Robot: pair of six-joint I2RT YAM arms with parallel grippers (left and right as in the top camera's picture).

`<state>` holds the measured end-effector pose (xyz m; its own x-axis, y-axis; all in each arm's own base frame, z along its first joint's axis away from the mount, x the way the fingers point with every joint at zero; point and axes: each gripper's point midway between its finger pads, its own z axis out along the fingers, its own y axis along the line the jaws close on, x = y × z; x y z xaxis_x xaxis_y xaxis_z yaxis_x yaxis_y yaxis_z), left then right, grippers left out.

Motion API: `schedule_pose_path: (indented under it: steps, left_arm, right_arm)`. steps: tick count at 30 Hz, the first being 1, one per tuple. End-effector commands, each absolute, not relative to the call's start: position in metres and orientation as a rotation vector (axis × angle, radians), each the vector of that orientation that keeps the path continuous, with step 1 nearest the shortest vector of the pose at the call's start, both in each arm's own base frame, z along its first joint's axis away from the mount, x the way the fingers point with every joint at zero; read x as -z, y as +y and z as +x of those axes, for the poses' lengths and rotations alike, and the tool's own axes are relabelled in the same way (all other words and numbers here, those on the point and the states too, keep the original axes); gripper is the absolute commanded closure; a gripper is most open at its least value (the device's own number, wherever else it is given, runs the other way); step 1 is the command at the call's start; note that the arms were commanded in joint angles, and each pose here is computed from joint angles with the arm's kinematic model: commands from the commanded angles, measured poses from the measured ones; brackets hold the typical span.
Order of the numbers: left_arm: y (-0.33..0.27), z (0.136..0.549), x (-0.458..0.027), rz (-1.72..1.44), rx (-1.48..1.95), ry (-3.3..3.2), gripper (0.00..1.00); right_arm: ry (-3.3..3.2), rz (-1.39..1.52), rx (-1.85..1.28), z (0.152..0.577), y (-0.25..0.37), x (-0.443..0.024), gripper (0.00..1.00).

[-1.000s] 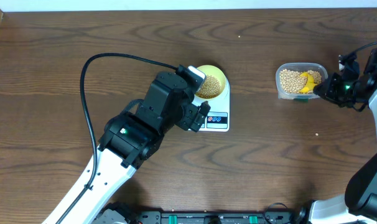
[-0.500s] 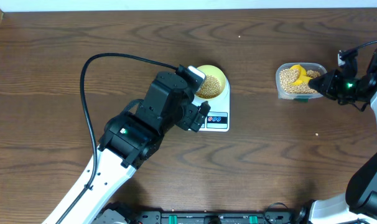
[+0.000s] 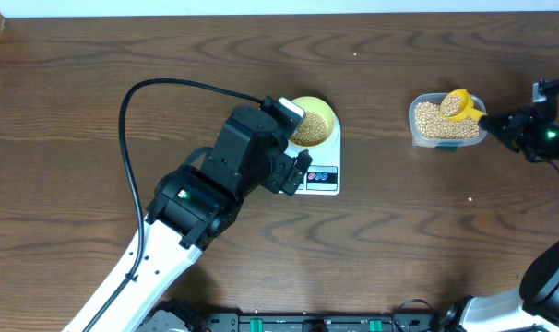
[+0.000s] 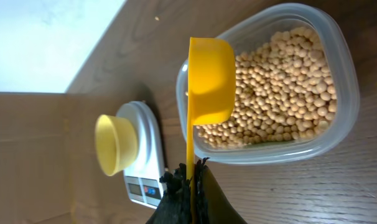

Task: Scoop item into bowl and weigh 50g on scale
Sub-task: 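Lift the filled scoop out of the container with the right gripper, then carry the filled scoop left over the yellow bowl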

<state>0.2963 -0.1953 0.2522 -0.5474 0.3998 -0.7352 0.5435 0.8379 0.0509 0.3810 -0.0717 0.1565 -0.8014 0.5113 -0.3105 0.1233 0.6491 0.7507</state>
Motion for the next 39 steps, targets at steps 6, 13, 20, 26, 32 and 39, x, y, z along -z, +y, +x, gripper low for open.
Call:
schedule_pose_path:
  steps: [6,13,20,26,32,39]
  left_arm:
    - [-0.194,0.295,-0.248,0.689,0.215,2.23,0.02]
    - [-0.194,0.295,-0.248,0.689,0.215,2.23,0.03]
    - [-0.194,0.295,-0.248,0.689,0.215,2.23,0.03]
    - [-0.194,0.295,-0.248,0.689,0.215,2.23,0.03]
    - [-0.194,0.295,-0.248,0.689,0.215,2.23,0.03]
    - [-0.194,0.295,-0.248,0.689,0.215,2.23,0.03]
  right_arm:
    - [2.195,0.42,-1.251,0.382,-0.063,-0.183,0.99]
    - [2.094,0.329,-1.348,0.386,-0.055,-0.204,0.99]
    - [2.038,0.261,-1.398,0.389,-0.047,-0.216,0.99]
    - [2.048,0.216,-1.432,0.396,-0.027,-0.219,0.99]
    - [2.055,0.155,-1.479,0.408,0.002,-0.226,0.99]
    - [2.068,0.072,-1.531,0.413,0.037,-0.232,0.99]
